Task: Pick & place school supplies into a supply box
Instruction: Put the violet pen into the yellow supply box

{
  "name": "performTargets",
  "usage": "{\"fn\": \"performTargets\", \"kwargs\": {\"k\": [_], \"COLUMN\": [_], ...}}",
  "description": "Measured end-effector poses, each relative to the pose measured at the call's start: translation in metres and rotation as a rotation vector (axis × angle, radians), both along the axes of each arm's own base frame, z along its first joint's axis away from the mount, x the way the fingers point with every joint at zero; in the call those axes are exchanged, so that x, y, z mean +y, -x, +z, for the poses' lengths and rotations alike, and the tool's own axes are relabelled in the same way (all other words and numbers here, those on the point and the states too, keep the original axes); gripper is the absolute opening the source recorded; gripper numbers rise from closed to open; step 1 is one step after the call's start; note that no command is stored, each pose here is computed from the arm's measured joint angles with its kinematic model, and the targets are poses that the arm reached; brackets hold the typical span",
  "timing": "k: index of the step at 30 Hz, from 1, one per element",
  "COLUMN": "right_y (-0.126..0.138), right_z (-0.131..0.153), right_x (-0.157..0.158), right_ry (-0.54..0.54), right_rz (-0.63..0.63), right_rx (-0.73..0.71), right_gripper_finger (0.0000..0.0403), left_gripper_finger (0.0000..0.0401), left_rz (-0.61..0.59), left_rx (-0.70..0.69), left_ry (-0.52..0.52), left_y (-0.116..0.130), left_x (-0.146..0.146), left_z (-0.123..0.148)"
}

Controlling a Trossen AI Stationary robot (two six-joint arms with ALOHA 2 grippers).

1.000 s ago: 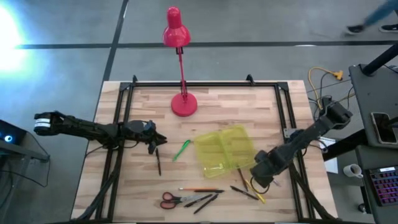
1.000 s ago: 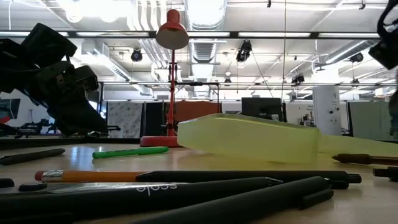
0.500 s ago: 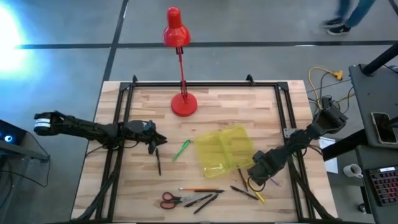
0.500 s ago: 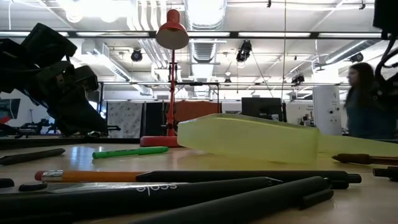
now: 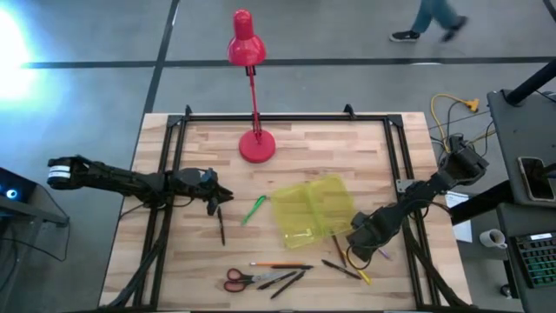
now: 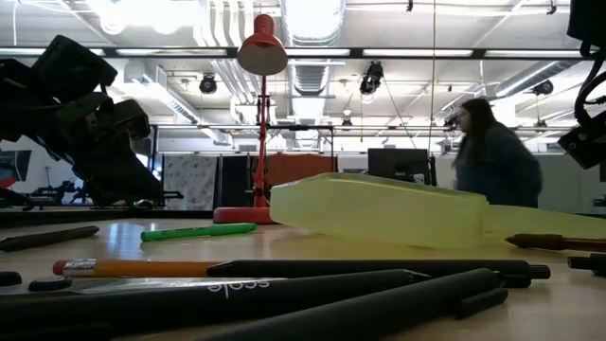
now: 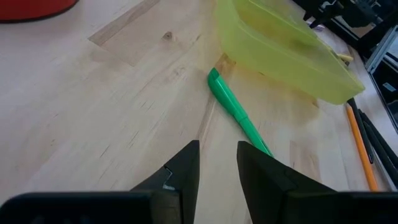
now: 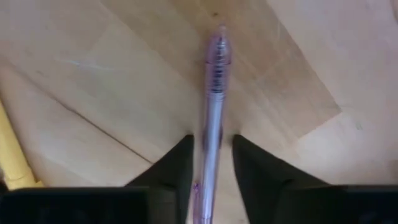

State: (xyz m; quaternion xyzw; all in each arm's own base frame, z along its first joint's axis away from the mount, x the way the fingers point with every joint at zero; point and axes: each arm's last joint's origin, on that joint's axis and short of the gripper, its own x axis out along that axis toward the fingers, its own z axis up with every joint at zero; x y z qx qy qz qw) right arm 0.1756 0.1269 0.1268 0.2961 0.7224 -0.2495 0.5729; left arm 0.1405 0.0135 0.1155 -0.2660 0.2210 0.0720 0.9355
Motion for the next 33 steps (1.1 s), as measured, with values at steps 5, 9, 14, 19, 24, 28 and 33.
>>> {"fn": "performTargets", "kwargs": {"k": [5, 9, 14, 19, 24, 28, 33], "right_y": [0.0, -0.002, -0.018, -0.029, -0.044, -0.058, -0.095], "right_z": [0.0, 0.002, 0.027, 0.055, 0.081, 0.089, 0.089], "right_x": [0.0, 0.003, 0.014, 0.02, 0.01, -0.017, -0.051], "right_ry": [-0.006, -0.03, -0.148, -0.256, -0.194, -0.059, -0.03], "right_rz": [-0.032, -0.049, -0.04, -0.123, -0.306, -0.456, -0.511], "right_rx": [0.01, 0.015, -0.126, -0.305, -0.595, -0.752, -0.929], "right_gripper_finger": [0.0023, 0.0021, 0.002, 0.0019, 0.0019, 0.0019, 0.0019], "left_gripper_finger": [0.0092, 0.0092, 0.0092, 0.0092, 0.0092, 0.0092, 0.0092], "left_rz": [0.0, 0.0, 0.003, 0.003, 0.003, 0.07, 0.195], "left_rx": [0.0, 0.0, 0.001, 0.001, 0.0, -0.003, -0.008], "left_ry": [0.0, 0.0, -0.002, -0.001, -0.001, 0.133, 0.381], "left_y": [0.0, 0.0, 0.0, 0.0, 0.0, 0.0, 0.0], "left_x": [0.0, 0.0, 0.0, 0.0, 0.0, 0.0, 0.0], "left_z": [0.0, 0.0, 0.0, 0.0, 0.0, 0.0, 0.0]}}
